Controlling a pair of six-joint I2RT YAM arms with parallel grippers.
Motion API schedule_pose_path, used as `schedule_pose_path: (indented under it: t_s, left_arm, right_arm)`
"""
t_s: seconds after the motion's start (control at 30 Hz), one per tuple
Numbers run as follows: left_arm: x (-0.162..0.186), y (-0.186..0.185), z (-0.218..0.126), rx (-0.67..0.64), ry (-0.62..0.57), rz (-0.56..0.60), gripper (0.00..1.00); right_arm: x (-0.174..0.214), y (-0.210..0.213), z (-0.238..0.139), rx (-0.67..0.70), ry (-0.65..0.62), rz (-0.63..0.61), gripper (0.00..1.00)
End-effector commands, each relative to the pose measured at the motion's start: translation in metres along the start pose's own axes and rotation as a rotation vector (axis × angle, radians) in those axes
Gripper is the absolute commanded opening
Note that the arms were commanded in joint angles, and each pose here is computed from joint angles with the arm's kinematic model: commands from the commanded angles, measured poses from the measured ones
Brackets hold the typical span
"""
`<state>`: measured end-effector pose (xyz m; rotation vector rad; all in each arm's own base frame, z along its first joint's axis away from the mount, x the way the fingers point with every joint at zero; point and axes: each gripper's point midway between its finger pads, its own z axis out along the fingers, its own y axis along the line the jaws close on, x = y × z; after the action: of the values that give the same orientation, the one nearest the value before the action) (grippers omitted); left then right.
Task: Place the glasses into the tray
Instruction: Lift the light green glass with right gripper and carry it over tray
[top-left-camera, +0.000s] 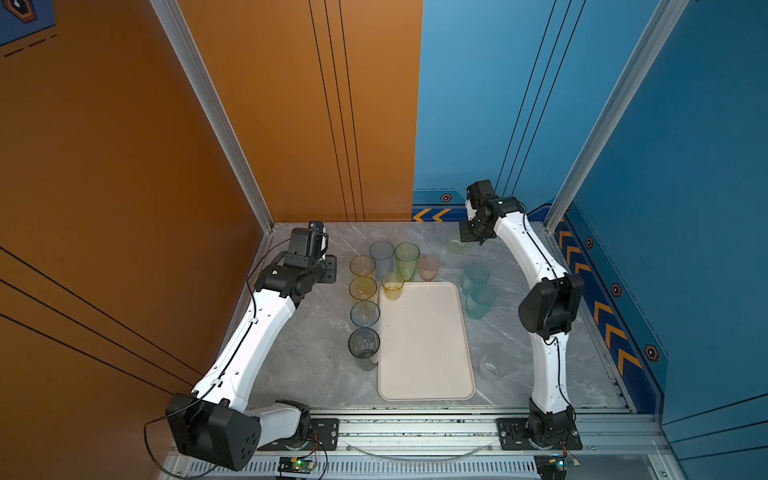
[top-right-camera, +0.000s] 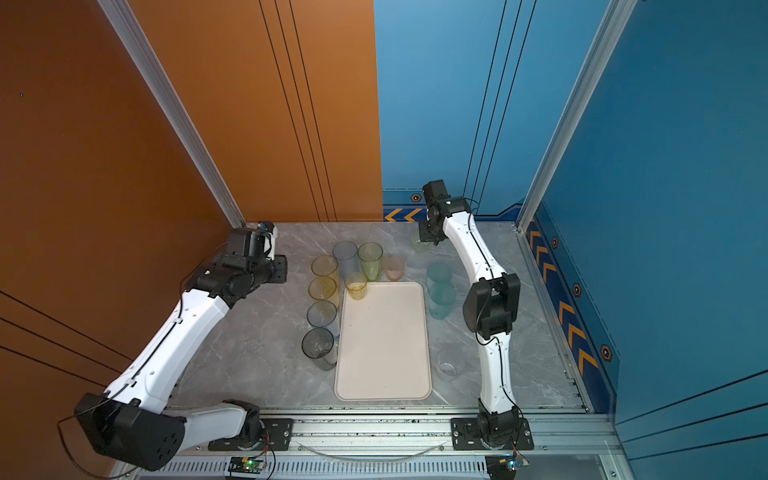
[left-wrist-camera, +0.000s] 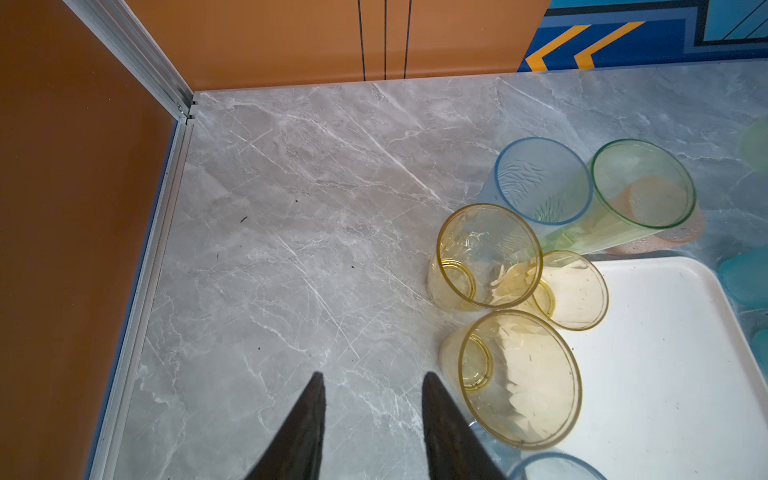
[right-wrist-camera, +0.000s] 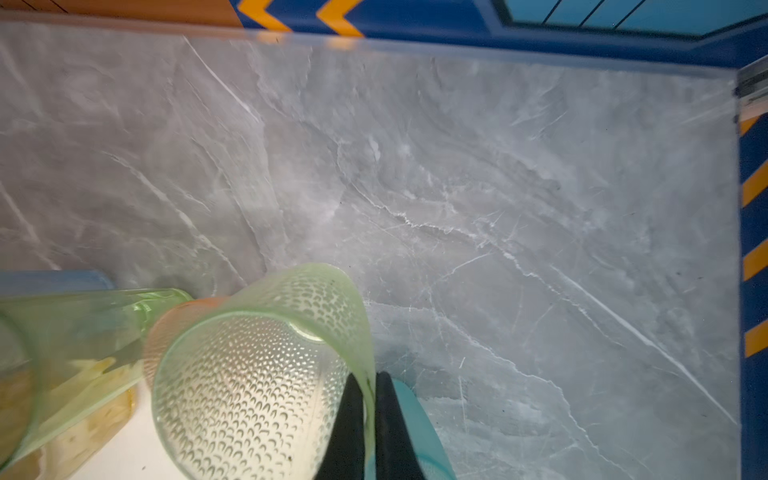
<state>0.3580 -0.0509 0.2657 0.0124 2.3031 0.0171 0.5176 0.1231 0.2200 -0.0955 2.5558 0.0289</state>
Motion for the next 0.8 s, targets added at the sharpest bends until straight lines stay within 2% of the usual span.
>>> schedule_pose_path:
  t_s: [0.0,0.17,0.33,0.5,0.77]
  left_arm:
    - [0.007,-0.002,-0.005,0.009,0.014,0.01,0.4]
    - [0.001,-0.009,-0.007,0.019,0.002,0.021,0.4]
    - [-0.005,-0.019,-0.007,0.03,-0.008,0.039,0.4]
    - [-0.009,-0.031,-0.003,0.045,-0.004,0.061,0.4]
    - [-0.012,-0.045,-0.001,0.065,0.0,0.089,0.4]
  right_arm:
    - [-0.012,0.007,-0.058,-0.017,-0.112,0.002,0.0]
    - [0.023,0.03,-0.096,-0.061,-0.064,-0.079,0.0]
    - [0.073,0.061,-0.109,-0.091,0.012,-0.176,0.01]
    - [0.112,0.091,-0.098,-0.117,0.092,-0.231,0.01]
    - [0.14,0.122,-0.051,-0.158,0.183,-0.23,0.01]
